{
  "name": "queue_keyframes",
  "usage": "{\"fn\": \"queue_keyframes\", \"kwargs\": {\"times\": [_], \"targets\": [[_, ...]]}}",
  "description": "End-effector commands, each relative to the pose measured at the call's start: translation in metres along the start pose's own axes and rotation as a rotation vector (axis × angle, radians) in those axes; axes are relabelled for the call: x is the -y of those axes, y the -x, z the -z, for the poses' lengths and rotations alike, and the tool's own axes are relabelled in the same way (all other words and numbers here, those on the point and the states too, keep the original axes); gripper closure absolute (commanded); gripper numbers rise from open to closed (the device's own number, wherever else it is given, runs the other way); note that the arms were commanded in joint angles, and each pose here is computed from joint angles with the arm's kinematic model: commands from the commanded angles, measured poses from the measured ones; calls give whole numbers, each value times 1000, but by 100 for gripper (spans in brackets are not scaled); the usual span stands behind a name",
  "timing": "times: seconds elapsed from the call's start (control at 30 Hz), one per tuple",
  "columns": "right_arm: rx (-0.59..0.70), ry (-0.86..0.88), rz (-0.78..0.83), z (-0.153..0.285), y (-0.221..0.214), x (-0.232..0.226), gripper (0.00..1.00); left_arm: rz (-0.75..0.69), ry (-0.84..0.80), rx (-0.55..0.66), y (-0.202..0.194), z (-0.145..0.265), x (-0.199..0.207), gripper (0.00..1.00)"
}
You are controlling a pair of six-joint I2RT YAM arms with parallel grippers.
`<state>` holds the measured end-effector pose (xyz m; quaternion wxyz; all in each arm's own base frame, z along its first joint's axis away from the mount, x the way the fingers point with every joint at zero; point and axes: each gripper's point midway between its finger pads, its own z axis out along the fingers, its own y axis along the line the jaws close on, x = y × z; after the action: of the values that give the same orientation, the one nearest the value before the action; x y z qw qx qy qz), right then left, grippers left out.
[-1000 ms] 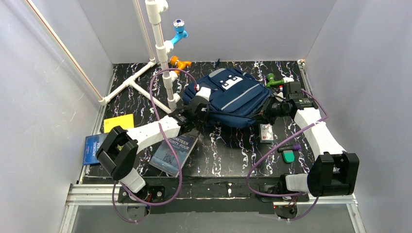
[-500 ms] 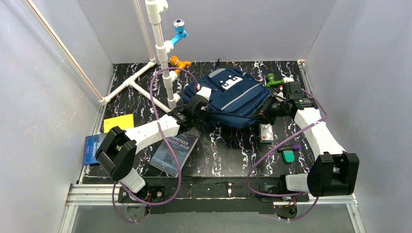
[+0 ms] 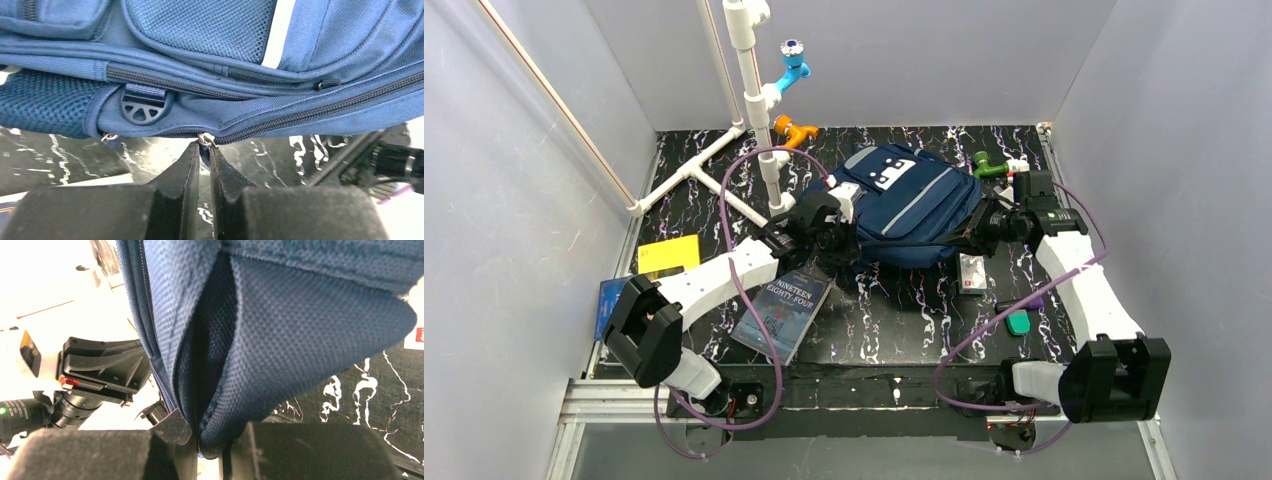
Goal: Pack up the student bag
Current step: Unzip the student bag at the center of the board.
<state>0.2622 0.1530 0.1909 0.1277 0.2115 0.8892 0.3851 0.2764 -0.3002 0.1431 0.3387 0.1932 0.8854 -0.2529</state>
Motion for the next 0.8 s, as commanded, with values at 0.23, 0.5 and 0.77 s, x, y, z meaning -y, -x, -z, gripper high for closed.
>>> {"fn": "queue_keyframes", "kwargs": {"times": [0.23, 0.5, 0.77], "targets": [[216, 156, 217, -8, 18, -42, 99, 78, -560, -8, 23, 58, 176, 100], [344, 33, 274, -10, 20, -14, 99, 110, -493, -2, 24, 63, 167, 100], [538, -70, 131, 16, 31, 19, 99, 38, -438, -44, -4, 49, 142, 100]]}}
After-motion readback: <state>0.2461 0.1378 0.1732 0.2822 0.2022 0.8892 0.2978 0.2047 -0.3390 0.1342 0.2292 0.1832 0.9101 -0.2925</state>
